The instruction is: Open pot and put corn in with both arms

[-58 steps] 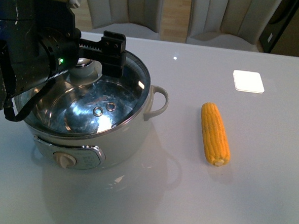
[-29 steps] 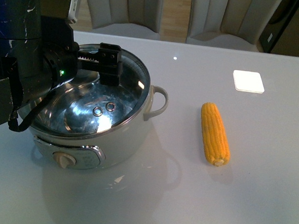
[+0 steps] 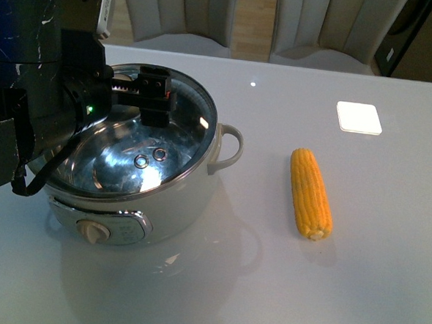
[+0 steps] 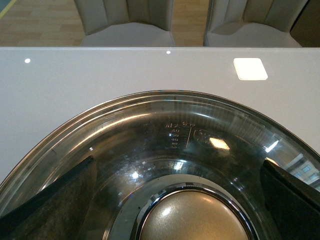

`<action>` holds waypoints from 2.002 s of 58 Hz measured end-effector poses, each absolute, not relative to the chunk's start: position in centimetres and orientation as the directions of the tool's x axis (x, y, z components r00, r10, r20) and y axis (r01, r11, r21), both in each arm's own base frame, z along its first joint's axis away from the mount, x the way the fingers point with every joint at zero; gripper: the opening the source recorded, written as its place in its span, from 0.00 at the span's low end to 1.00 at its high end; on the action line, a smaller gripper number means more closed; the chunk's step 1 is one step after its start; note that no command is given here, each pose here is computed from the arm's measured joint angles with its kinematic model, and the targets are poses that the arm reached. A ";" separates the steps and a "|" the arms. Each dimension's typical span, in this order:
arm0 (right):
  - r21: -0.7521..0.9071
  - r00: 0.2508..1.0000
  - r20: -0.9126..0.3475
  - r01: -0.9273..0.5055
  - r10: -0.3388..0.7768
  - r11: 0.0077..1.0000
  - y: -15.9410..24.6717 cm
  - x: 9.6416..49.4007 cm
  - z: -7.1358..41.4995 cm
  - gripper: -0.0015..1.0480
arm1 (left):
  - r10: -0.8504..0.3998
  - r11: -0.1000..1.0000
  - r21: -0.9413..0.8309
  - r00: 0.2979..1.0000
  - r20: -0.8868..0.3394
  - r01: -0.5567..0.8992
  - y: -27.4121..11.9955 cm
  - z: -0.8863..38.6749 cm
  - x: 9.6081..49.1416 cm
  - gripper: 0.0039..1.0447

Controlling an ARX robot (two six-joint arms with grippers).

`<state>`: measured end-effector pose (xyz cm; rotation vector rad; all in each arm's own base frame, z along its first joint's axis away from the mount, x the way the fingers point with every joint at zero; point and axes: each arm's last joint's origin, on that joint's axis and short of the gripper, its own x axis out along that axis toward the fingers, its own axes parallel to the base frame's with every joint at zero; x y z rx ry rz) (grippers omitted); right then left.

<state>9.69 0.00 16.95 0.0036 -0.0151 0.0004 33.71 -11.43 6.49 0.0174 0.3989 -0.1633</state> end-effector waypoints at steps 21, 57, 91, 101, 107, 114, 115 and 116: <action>0.004 1.000 0.015 0.000 0.000 1.000 0.0 9.7 16.9 0.91 | -0.160 0.986 -0.021 0.906 -0.393 0.165 -11.7 6.4 33.6 0.42; 0.004 1.000 0.015 0.000 0.000 1.000 0.0 9.7 16.9 0.91 | -0.137 0.988 0.008 0.908 -0.395 0.152 -11.6 7.5 33.5 0.40; 0.004 1.000 0.015 0.000 0.000 1.000 0.0 9.7 16.9 0.91 | -0.111 0.993 0.011 0.955 -0.276 0.119 -10.0 13.9 32.4 0.40; 0.004 1.000 0.015 0.000 0.000 1.000 0.0 9.7 16.9 0.91 | -0.057 0.998 0.020 0.969 -0.240 0.063 -7.3 15.5 31.3 0.40; 0.004 1.000 0.015 0.000 0.000 1.000 0.0 9.7 16.9 0.91 | -0.011 0.999 0.035 0.973 -0.230 0.020 -5.4 15.5 30.6 0.40; 0.004 1.000 0.015 0.000 0.000 1.000 0.0 9.7 16.9 0.91 | 0.045 0.998 0.043 0.972 -0.229 -0.036 -1.8 14.6 29.7 0.40; 0.004 1.000 0.015 0.000 0.000 1.000 0.0 9.7 16.9 0.91 | 0.049 0.998 0.040 0.972 -0.228 -0.041 -1.4 14.5 29.6 0.40; 0.004 1.000 0.015 0.000 0.000 1.000 0.0 9.7 16.9 0.91 | 0.052 0.998 0.040 0.972 -0.227 -0.044 -1.2 14.4 29.5 0.40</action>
